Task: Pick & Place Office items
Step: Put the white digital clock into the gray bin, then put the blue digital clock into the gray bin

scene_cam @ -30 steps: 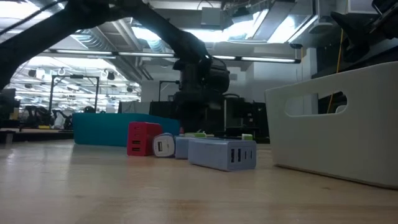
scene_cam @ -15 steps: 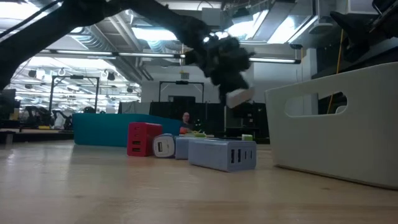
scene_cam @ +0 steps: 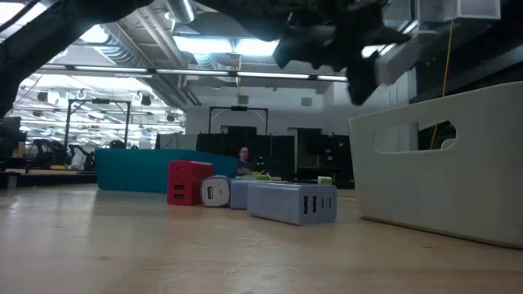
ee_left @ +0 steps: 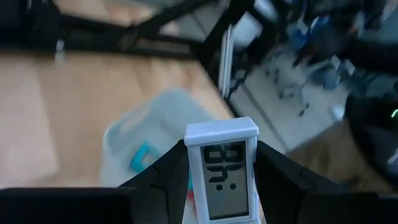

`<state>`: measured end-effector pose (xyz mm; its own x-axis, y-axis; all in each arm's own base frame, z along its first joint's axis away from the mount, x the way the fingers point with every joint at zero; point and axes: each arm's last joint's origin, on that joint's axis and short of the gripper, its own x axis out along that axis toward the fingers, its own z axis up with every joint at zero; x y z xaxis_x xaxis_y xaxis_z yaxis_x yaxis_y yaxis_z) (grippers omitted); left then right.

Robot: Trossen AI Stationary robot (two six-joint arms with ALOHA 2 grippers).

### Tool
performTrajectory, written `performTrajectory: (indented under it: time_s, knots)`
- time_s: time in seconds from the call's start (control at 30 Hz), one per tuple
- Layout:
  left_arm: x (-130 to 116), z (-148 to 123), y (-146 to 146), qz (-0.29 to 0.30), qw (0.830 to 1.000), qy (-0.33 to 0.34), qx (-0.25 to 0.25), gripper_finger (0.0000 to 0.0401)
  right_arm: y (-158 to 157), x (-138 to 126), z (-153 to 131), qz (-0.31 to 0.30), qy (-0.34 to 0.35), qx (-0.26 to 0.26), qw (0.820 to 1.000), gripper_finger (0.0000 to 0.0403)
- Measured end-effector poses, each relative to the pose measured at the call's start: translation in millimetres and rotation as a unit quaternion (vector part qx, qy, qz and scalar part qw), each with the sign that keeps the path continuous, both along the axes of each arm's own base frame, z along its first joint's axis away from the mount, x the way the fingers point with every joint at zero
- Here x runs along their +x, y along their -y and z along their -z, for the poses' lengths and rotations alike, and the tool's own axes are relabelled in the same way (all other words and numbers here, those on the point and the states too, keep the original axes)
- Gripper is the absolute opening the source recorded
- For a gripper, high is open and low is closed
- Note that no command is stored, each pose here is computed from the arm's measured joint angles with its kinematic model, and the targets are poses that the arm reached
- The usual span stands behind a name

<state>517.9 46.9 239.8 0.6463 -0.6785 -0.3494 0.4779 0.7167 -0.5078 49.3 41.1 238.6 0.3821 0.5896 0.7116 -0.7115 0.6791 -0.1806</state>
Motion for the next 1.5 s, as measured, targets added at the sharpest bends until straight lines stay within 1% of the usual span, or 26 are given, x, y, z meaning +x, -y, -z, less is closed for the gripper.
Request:
performTrajectory:
  time_s: [0.07, 0.1, 0.17, 0.23, 0.27, 0.37, 0.5, 0.6, 0.7, 0.87, 0.97, 1.07, 1.1, 1.13, 1.27, 1.33, 1.4, 1.5]
  knots:
    - [5.8, -2.2, 4.4, -0.007, 1.000, 0.017, -0.017, 0.0143, -0.5, -0.7, 0.1, -0.007, 0.009, -0.010, 1.000, 0.0286]
    - [6.2, -1.7, 6.6, -0.009, 1.000, 0.010, -0.023, 0.0143, -0.5, -0.7, 0.1, -0.004, 0.011, -0.012, 1.000, 0.0286]
    - [7.4, 2.7, 13.3, -0.012, 1.000, 0.001, -0.017, 0.0143, -0.7, -0.7, 0.3, -0.001, 0.016, -0.017, 1.000, 0.0286]
    - [10.0, 12.2, 23.3, -0.006, 1.000, -0.008, -0.010, 0.0143, -1.2, -1.1, 0.5, -0.004, 0.024, -0.027, 0.999, 0.0286]
    - [10.4, 18.2, 28.6, -0.002, 1.000, -0.022, -0.011, 0.0143, -1.4, -1.3, 0.6, -0.007, 0.028, -0.031, 0.999, 0.0286]
    - [16.5, 35.0, 45.3, 0.006, 0.999, -0.030, -0.015, 0.0143, -1.6, -1.5, 0.6, -0.008, 0.030, -0.034, 0.999, 0.0286]
    - [24.9, 50.0, 63.2, 0.015, 0.999, -0.019, -0.027, 0.0143, -1.5, -1.5, 0.6, -0.009, 0.030, -0.033, 0.999, 0.0286]
    - [27.5, 65.0, 72.7, 0.022, 0.999, -0.032, -0.031, 0.0143, -1.5, -1.5, 0.6, -0.012, 0.027, -0.032, 0.999, 0.0286]
    - [27.7, 76.9, 78.8, 0.028, 0.998, -0.049, -0.030, 0.0143, -1.5, -1.5, 0.6, -0.016, 0.023, -0.029, 0.999, 0.0286]
    - [29.2, 96.1, 78.8, 0.028, 0.997, -0.071, -0.033, 0.0143, -1.5, -1.4, 0.6, -0.015, 0.022, -0.028, 0.999, 0.0286]
    - [29.1, 96.3, 79.1, 0.038, 0.996, -0.070, -0.039, 0.0143, -1.5, -1.4, 0.6, -0.015, 0.022, -0.028, 0.999, 0.0286]
    - [29.3, 96.5, 78.8, 0.032, 0.996, -0.070, -0.035, 0.0144, -1.5, -1.4, 0.6, -0.016, 0.022, -0.028, 0.999, 0.0286]
    - [29.7, 96.0, 78.8, 0.031, 0.997, -0.067, -0.035, 0.0151, -1.5, -1.4, 0.6, -0.016, 0.021, -0.028, 0.999, 0.0286]
    - [29.9, 95.9, 78.9, 0.029, 0.997, -0.065, -0.033, 0.0167, -1.5, -1.4, 0.6, -0.016, 0.021, -0.028, 0.999, 0.0286]
    - [30.0, 95.3, 78.8, 0.027, 0.997, -0.064, -0.032, 0.0248, -1.5, -1.4, 0.6, -0.016, 0.022, -0.027, 0.999, 0.0286]
    - [30.1, 94.5, 78.8, 0.028, 0.997, -0.063, -0.032, 0.0275, -1.5, -1.4, 0.6, -0.016, 0.021, -0.028, 0.999, 0.0286]
    - [30.3, 93.7, 78.8, 0.028, 0.997, -0.060, -0.032, 0.0289, -1.5, -1.4, 0.6, -0.016, 0.022, -0.028, 0.999, 0.0286]
    - [30.8, 92.1, 77.6, 0.026, 0.998, -0.054, -0.032, 0.0293, -1.5, -1.4, 0.6, -0.016, 0.021, -0.028, 0.999, 0.0286]
